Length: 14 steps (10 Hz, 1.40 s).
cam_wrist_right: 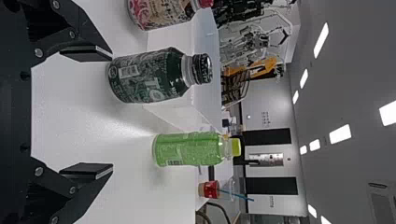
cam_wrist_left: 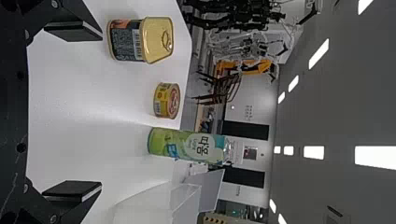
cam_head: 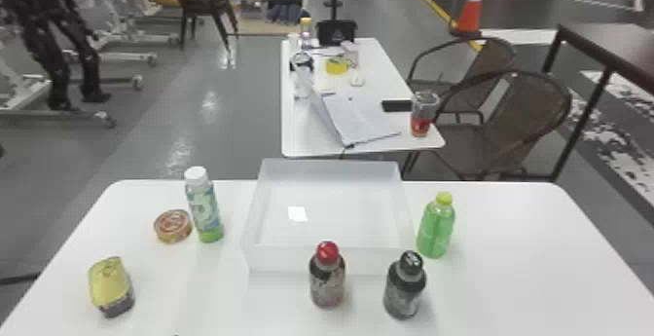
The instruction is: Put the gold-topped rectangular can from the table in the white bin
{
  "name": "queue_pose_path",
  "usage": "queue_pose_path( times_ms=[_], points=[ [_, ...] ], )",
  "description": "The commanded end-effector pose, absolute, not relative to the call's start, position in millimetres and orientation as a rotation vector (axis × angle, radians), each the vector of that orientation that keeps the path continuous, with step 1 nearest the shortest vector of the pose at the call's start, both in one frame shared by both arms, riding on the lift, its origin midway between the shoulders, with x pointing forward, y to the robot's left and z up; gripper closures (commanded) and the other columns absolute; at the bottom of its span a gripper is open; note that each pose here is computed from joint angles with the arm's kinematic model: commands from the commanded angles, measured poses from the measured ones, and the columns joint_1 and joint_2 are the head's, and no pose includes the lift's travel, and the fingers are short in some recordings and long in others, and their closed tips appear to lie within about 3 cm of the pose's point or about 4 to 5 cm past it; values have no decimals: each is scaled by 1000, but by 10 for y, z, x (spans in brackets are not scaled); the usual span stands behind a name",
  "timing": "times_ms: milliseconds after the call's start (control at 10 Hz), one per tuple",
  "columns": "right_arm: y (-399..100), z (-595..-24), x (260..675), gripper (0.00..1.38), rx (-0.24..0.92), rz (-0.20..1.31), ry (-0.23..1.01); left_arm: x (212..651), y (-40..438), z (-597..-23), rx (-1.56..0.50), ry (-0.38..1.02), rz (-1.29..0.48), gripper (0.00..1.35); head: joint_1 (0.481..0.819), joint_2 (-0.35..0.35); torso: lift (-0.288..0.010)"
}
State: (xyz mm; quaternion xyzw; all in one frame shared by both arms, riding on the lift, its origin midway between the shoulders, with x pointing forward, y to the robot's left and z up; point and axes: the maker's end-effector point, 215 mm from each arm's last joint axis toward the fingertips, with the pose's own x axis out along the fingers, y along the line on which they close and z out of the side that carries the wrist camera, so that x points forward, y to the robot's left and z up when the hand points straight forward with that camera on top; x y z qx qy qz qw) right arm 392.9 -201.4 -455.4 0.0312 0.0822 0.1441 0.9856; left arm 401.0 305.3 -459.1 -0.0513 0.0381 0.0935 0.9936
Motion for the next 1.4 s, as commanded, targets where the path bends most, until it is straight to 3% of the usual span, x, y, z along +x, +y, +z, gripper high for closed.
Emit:
queue_pose_path(
  times_ms=[0,900,1300],
  points=[
    [-2014,-4554,3929,423,63,290,165,4009,3044,-4593,-104,77,188,171,549,0,-100],
    [-2002,-4557,3938,423,67,287,164,4040,3176,-4649,-101,96,248,170,549,0,-100],
    [-1995,-4555,3939,423,72,285,164,4407,3281,-4639,-96,102,290,171,549,0,-100]
  ],
)
